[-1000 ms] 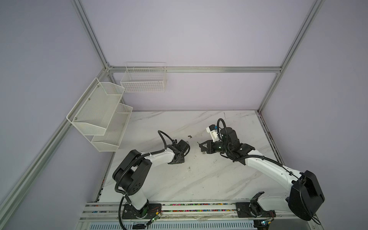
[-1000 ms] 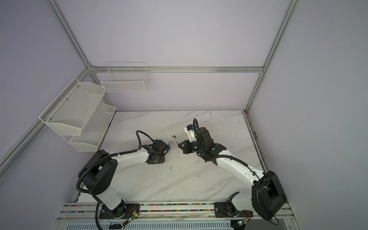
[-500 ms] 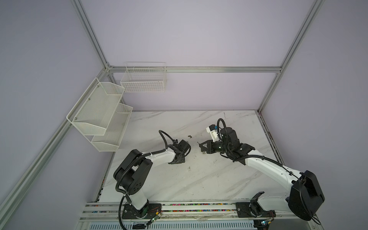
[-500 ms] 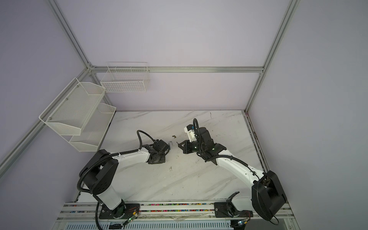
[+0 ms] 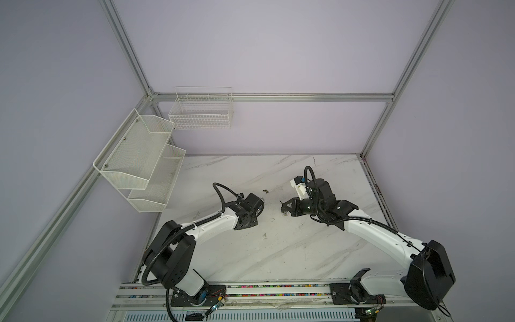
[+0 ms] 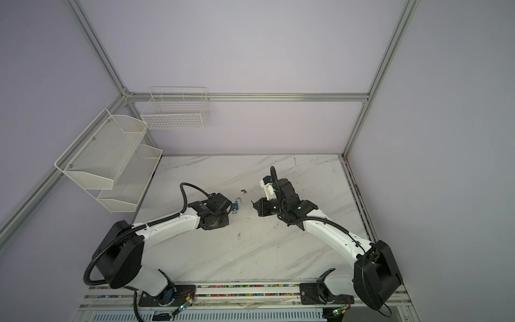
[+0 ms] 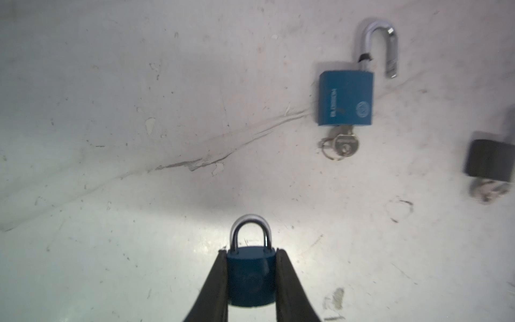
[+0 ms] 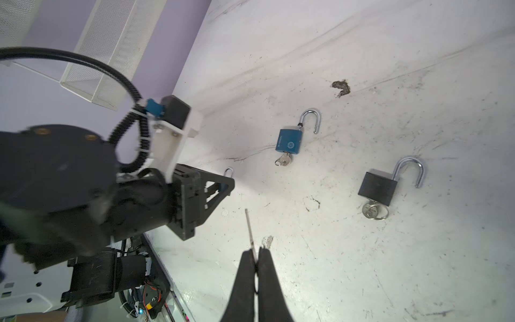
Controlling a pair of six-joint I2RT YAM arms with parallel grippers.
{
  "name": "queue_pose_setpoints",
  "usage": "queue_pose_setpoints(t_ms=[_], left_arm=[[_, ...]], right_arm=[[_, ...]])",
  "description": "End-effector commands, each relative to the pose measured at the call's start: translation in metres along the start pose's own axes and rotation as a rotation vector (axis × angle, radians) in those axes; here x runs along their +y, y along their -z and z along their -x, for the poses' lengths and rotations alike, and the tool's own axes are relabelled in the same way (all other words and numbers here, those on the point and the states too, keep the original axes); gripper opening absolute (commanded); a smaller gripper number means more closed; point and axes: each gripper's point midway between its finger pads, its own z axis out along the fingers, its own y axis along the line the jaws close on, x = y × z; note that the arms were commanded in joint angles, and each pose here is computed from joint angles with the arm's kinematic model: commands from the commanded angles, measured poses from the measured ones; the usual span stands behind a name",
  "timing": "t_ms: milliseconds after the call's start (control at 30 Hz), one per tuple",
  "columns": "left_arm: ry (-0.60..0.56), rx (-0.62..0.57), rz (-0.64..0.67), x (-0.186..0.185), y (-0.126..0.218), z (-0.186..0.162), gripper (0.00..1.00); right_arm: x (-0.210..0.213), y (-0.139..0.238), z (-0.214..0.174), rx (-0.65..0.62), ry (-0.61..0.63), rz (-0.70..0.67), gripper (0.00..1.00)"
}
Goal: Unlock with the key
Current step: 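Raise the padlock with the left gripper while the right gripper brings the key toward it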
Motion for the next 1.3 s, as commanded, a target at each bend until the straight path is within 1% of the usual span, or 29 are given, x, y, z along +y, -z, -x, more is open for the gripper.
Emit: queue_pose_setpoints(t_ms=[0, 133, 200, 367, 467, 567, 600, 667, 733, 867, 1033, 1267], left_arm=[[0.152, -0.091, -0.120, -0.015, 0.035, 0.019, 0.00], [0.233, -0.162, -0.199, -0.023, 0.064, 0.033, 0.00], [0.263, -0.191, -0.242, -0.028, 0.078, 0.040, 0.00], [0.353, -0.229, -0.343, -0.036, 0.105, 0.052, 0.00], [0.384, -0.258, -0.390, -0.039, 0.118, 0.056, 0.00], [0.406, -0.277, -0.428, -0.039, 0.127, 0.060, 0.00], [0.415, -0.281, -0.435, -0.039, 0.130, 0.060, 0.00], [0.424, -0.288, -0.448, -0.038, 0.134, 0.061, 0.00], [0.434, -0.293, -0.454, -0.036, 0.136, 0.062, 0.00], [0.441, -0.297, -0.455, -0.033, 0.137, 0.061, 0.00], [0.440, -0.295, -0.457, -0.033, 0.137, 0.060, 0.00], [0.434, -0.287, -0.459, -0.035, 0.136, 0.060, 0.00]], right_arm=[[-0.004, 0.006, 0.001, 0.006, 0.018, -0.053, 0.00], [0.000, -0.001, -0.011, 0.026, 0.027, -0.075, 0.00], [0.008, -0.006, -0.019, 0.029, 0.030, -0.062, 0.00], [0.044, -0.023, -0.035, 0.033, 0.045, 0.029, 0.00], [0.065, -0.029, -0.036, 0.008, 0.037, 0.093, 0.00], [0.082, -0.033, -0.032, -0.017, 0.041, 0.117, 0.00], [0.082, -0.042, -0.036, -0.003, 0.046, 0.107, 0.00], [0.088, -0.047, -0.033, -0.017, 0.055, 0.090, 0.00], [0.094, -0.049, -0.028, -0.043, 0.045, 0.102, 0.00], [0.106, -0.049, -0.018, -0.092, 0.017, 0.137, 0.00], [0.117, -0.044, -0.012, -0.125, 0.012, 0.167, 0.00], [0.127, -0.045, -0.010, -0.138, 0.004, 0.201, 0.00]])
